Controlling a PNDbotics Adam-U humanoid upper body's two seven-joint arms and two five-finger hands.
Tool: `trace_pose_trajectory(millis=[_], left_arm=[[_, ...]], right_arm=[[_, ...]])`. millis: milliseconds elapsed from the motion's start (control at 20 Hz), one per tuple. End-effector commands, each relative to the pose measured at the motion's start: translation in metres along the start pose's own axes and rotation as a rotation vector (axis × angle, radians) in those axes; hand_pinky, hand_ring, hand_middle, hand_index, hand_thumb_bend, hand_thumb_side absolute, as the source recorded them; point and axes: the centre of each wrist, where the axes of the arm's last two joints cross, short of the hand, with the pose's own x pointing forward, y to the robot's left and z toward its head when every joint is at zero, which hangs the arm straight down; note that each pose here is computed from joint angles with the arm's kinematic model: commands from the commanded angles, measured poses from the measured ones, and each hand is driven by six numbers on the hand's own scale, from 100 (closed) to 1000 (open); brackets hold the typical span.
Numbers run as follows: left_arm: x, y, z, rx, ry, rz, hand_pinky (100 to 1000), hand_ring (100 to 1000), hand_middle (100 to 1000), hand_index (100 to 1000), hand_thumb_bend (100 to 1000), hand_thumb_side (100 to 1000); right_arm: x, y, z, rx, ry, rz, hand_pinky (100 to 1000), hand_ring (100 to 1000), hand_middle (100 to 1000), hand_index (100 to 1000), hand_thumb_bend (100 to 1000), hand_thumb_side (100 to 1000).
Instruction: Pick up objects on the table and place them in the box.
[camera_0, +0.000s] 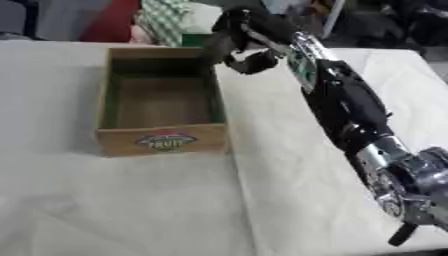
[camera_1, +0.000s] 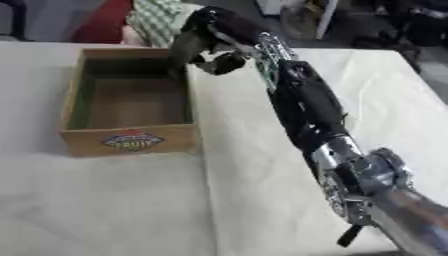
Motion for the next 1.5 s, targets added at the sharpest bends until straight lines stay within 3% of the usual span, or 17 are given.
trace_pose_trajectory(millis=[50, 550, 1000, 1300, 1500], left_arm=[[0.008, 0.002, -0.003, -0.015, -0.023, -0.019, 719, 702, 619, 584, 100, 915], [0.008, -0.001, -0.004, -0.031, -0.023, -0.01, 719, 703, 619, 584, 100, 916], [0.008, -0.002, -0.005, -0.034, -0.023, -0.006, 719, 704, 619, 584, 100, 917], [0.008, -0.002, -0.004, -0.032, -0.022, -0.006, 720, 704, 619, 584, 100, 918], [0.008, -0.002, -0.004, -0.031, -0.022, -0.007, 720, 704, 619, 584, 100, 917]], right_arm=[[0.005, -0.022, -0.019, -0.033, -0.052, 0.032, 941, 818, 761, 299, 100, 212], [0.037, 0.008, -0.047, 0.074, -0.158, 0.028, 944, 824, 768, 312, 100, 266], [0.05, 0.04, -0.046, 0.179, -0.177, 0.045, 944, 835, 778, 361, 100, 309], [0.049, 0.048, -0.04, 0.206, -0.17, 0.062, 946, 846, 793, 641, 100, 329], [0.044, 0.047, -0.036, 0.238, -0.161, 0.074, 954, 870, 821, 764, 100, 342]])
